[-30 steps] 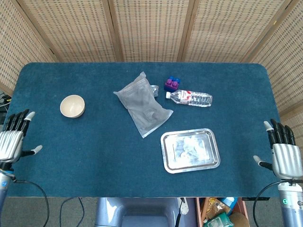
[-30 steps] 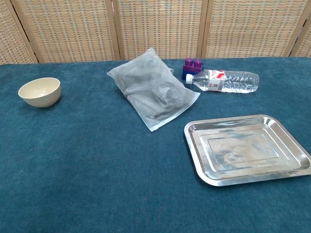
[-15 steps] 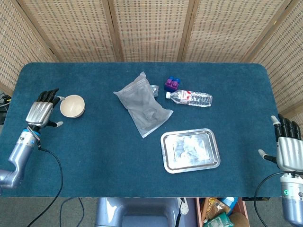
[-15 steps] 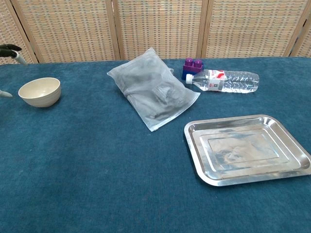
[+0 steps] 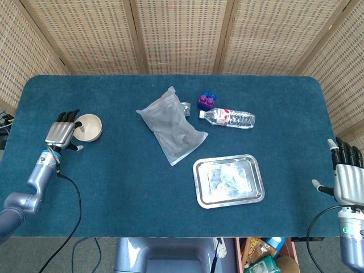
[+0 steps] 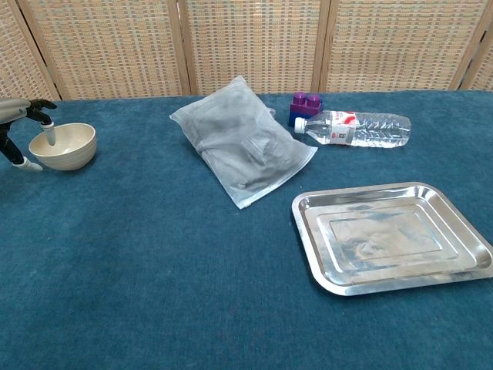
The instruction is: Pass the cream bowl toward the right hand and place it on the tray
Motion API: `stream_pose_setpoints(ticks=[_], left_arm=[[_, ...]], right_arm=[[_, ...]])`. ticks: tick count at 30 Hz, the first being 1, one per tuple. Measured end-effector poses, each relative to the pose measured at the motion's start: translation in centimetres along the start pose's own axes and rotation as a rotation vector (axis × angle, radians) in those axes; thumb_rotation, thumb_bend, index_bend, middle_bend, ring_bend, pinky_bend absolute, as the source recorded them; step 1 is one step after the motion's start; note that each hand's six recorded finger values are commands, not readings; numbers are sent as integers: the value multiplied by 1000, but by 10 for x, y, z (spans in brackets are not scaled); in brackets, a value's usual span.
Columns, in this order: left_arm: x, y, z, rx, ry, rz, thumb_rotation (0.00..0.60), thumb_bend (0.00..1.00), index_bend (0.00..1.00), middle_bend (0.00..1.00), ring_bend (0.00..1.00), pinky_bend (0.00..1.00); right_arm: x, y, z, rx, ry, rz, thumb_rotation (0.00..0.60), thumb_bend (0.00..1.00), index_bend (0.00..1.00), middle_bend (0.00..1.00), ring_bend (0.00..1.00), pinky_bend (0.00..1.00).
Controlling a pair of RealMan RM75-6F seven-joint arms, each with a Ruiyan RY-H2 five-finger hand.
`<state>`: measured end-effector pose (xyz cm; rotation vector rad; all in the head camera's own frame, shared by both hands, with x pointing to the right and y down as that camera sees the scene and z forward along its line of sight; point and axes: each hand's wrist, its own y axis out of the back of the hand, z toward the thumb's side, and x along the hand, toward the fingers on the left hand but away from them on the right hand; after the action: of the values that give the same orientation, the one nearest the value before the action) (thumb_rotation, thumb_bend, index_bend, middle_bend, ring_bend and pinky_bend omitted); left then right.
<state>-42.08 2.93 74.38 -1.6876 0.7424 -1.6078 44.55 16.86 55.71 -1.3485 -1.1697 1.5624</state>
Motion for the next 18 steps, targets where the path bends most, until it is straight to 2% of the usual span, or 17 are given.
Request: stream_pose_setpoints(ticks=[11, 18], left_arm=[[10, -8, -2, 23, 36, -27, 600, 371, 591, 0, 0, 0], [6, 0, 0, 18, 11, 16, 600, 384, 628, 0, 0, 0]], right_arm=[[-3, -4, -1, 0, -4, 14, 600, 0, 0, 0, 0, 0], [-2, -3, 1, -7, 3, 14, 600, 0, 0, 0, 0, 0]])
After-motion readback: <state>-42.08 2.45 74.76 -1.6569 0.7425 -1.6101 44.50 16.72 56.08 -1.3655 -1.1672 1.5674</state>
